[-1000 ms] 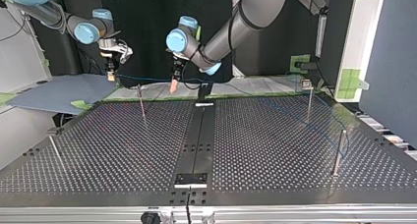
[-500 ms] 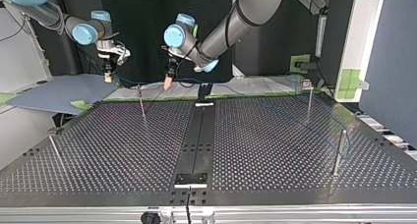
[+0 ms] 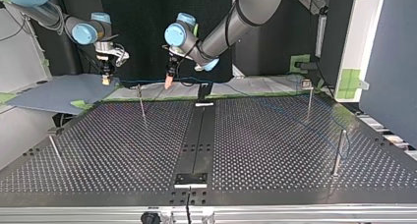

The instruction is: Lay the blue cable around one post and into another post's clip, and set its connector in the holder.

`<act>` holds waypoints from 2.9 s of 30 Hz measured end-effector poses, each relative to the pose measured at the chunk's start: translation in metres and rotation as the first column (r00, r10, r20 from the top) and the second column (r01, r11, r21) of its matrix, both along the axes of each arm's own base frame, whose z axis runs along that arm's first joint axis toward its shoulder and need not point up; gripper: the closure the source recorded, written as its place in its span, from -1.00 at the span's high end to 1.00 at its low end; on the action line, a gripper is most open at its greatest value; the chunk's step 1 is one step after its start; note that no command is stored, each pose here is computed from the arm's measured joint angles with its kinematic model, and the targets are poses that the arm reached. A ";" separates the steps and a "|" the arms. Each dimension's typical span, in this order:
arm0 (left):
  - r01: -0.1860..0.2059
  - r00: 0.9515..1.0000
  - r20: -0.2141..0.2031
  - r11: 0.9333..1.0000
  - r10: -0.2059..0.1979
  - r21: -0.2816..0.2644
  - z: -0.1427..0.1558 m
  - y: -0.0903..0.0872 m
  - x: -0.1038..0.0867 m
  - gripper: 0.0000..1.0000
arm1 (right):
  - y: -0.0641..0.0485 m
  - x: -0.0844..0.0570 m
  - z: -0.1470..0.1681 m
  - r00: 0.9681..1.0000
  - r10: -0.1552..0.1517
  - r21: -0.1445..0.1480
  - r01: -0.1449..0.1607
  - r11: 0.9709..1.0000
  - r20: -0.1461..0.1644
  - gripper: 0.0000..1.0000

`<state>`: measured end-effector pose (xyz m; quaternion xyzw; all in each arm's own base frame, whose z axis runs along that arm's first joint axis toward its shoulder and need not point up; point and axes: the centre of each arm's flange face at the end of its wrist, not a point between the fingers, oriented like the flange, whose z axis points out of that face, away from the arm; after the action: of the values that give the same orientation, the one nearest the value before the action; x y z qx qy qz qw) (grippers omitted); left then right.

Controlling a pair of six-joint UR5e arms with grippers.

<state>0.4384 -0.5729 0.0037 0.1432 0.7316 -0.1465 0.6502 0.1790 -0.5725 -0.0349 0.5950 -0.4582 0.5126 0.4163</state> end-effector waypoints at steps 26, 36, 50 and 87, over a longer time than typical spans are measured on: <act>-0.041 0.999 0.005 0.999 0.041 -0.006 -0.016 0.008 0.028 -0.92 | -0.031 -0.022 -0.006 0.999 -0.039 0.003 0.039 0.999 0.013 -0.44; -0.039 0.999 -0.021 0.999 0.039 0.012 -0.037 0.010 0.047 -0.92 | -0.051 -0.022 0.003 0.998 -0.055 0.026 0.055 0.998 0.007 -0.44; -0.034 0.999 0.013 0.998 0.035 -0.055 -0.031 -0.004 0.069 -0.92 | -0.064 -0.029 0.009 0.995 -0.102 0.027 0.102 0.994 0.016 -0.44; 0.136 0.988 -0.093 0.985 -0.126 0.106 -0.035 -0.006 0.054 1.00 | -0.070 -0.027 0.011 0.994 -0.105 0.037 0.104 0.994 0.018 -0.44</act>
<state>0.4928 -0.5792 -0.0308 0.2207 0.7551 -0.1537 0.5979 0.1525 -0.6429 -0.0242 0.5725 -0.5020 0.4877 0.4271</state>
